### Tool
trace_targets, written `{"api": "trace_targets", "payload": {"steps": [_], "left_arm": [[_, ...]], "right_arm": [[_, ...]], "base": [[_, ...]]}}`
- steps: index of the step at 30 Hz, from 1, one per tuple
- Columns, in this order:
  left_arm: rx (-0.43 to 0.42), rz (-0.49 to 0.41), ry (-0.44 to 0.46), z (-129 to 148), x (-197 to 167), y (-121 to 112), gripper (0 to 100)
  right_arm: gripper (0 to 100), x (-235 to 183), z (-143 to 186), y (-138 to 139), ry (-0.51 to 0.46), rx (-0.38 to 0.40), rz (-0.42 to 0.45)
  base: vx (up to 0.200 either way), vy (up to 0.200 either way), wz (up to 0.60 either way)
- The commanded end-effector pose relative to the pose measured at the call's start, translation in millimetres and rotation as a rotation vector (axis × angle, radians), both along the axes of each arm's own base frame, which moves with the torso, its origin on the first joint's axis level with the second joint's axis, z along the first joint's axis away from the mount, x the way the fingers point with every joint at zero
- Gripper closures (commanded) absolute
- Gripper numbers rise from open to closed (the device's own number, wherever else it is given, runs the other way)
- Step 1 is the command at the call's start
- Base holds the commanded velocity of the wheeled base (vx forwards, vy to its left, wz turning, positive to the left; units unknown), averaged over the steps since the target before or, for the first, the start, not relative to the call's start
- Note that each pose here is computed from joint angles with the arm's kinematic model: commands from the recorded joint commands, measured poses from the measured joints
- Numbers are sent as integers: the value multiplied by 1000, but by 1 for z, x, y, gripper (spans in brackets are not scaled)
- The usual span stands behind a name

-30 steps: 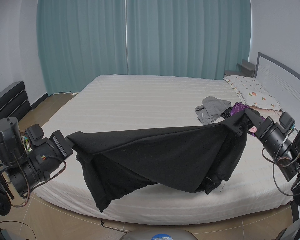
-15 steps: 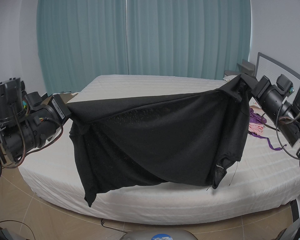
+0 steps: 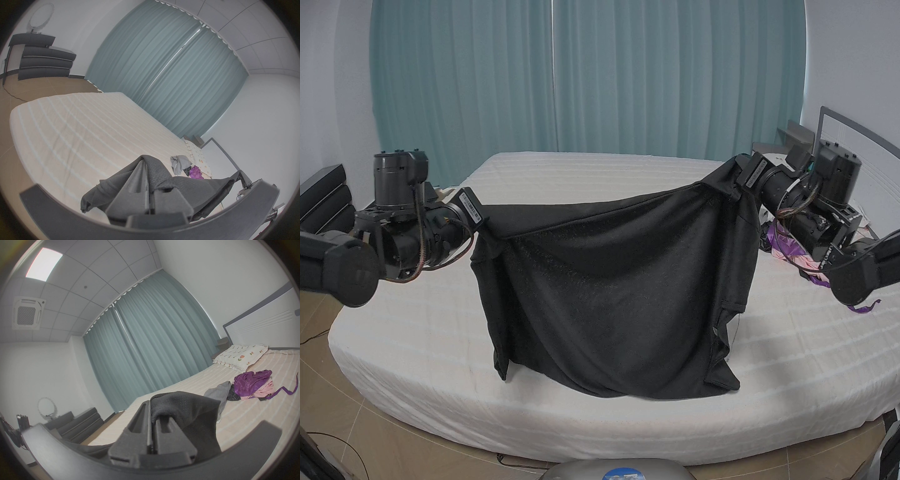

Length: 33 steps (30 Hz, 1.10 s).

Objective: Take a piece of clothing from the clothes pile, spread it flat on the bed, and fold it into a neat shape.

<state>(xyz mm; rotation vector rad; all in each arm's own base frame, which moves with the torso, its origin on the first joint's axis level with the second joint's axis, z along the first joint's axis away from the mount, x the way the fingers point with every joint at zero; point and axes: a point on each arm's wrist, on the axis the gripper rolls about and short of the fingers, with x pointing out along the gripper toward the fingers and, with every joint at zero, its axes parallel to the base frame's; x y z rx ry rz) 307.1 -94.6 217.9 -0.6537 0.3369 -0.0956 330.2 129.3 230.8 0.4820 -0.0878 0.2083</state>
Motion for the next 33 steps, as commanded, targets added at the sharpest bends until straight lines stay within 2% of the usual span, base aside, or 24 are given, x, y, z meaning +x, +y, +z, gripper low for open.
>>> {"api": "trace_targets", "payload": {"steps": [1, 4, 5, 7, 8, 9, 10, 13, 17, 25, 26, 30, 31, 32, 33], "left_arm": [[33, 16, 102, -45, 50, -9, 100], [41, 16, 127, -58, 62, -13, 100], [48, 16, 149, -70, 70, -16, 100], [49, 16, 151, -71, 71, -16, 100], [56, 7, 176, -83, 77, -22, 100], [56, 7, 176, -83, 77, -22, 100], [56, 0, 194, -91, 80, -24, 100], [71, -14, 256, -122, 90, -29, 100], [49, -2, 277, -142, 98, -33, 100], [8, 6, 327, -168, 104, -39, 100], [5, 5, 329, -171, 104, -41, 0], [9, 5, 346, -185, 108, -43, 0], [17, 7, 363, -194, 109, -43, 0], [17, 7, 363, -194, 109, -43, 0], [22, 15, 380, -202, 110, -43, 0]], "right_arm": [[100, 44, -45, 3, 86, -69, -55], [100, 52, -55, 5, 96, -78, -71], [100, 58, -62, 5, 106, -79, -73], [100, 59, -63, 6, 109, -80, -73], [100, 67, -80, 7, 144, -89, -75], [100, 67, -80, 7, 144, -89, -75], [100, 72, -93, 10, 172, -96, -71], [100, 81, -129, 16, 243, -112, -72], [100, 93, -163, 20, 283, -114, -76], [100, 114, -208, 30, 332, -139, -73], [0, 116, -215, 31, 341, -144, -73], [0, 122, -233, 33, 363, -154, -63], [0, 124, -252, 31, 406, -171, -66], [0, 124, -252, 31, 406, -171, -66], [0, 122, -278, 28, 471, -195, -81]], "base": [[200, 0, 0], [200, 0, 0], [200, 0, 0], [200, 0, 0], [0, 0, 0], [0, 0, 0], [0, 0, 0], [0, 0, 0], [0, 0, 0], [0, 0, 0], [0, 0, 0], [0, 0, 0], [0, 0, 0], [0, 0, 0], [0, 0, 0]]}}
